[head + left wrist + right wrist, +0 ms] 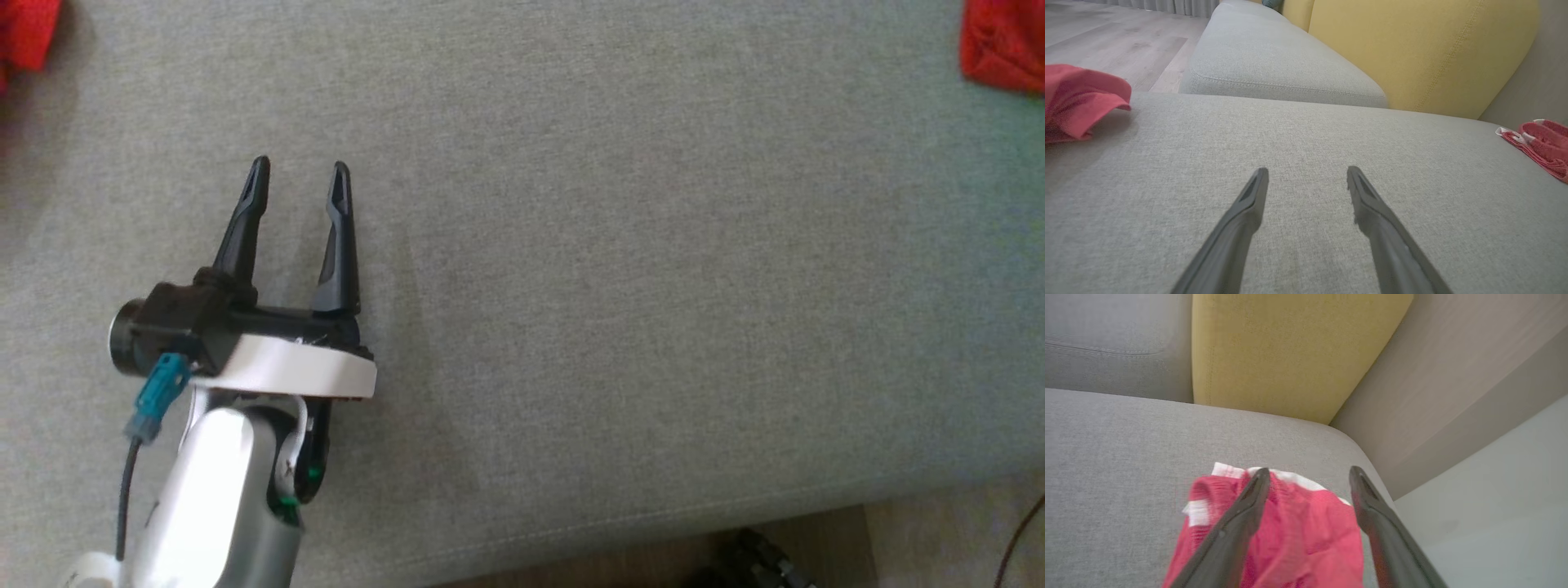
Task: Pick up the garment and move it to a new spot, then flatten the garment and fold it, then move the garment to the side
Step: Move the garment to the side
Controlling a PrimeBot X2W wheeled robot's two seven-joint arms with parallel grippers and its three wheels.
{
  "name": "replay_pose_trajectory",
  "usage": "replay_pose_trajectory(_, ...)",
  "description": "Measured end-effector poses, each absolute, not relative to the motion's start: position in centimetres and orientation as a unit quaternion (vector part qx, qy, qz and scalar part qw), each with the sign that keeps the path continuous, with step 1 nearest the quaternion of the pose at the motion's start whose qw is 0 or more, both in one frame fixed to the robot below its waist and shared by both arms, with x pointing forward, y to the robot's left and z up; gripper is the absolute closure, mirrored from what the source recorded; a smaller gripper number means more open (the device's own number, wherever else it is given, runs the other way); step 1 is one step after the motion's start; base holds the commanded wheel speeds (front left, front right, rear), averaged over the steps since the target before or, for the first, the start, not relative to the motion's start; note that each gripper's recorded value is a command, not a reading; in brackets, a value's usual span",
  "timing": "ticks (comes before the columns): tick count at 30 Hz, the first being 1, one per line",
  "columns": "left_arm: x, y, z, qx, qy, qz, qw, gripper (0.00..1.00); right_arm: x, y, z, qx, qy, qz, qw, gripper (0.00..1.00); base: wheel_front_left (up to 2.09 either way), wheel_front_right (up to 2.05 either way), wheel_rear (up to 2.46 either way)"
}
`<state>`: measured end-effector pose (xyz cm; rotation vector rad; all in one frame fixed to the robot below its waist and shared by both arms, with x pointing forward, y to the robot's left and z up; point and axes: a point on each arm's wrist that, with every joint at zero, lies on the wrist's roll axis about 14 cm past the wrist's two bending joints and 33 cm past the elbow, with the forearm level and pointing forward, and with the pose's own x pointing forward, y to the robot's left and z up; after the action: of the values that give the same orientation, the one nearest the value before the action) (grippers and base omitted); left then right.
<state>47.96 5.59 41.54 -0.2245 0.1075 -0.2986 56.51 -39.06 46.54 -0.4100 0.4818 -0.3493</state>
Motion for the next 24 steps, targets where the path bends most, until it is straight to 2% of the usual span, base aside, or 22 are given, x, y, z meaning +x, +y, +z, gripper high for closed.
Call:
replay_pose_trajectory(9, 47.6, 6.4, 42.7, -0.111, 0.044, -0.136, 0.983, 0.00, 58.0, -34.2, 46.8, -0.180, 0.190, -0.123, 0.957, 0.00, 0.00, 0.00, 0.00)
replay_pose_trajectory(17, 46.7, 7.8, 45.3, -0.116, 0.022, -0.111, 0.987, 0.00, 58.3, -28.0, 49.9, -0.133, 0.111, -0.059, 0.983, 0.00, 0.00, 0.00, 0.00)
replay_pose_trajectory(24, 43.9, 10.3, 47.1, -0.112, 0.014, -0.071, 0.991, 0.00, 54.9, -22.6, 50.5, -0.061, 0.071, -0.009, 0.996, 0.00, 0.00, 0.00, 0.00)
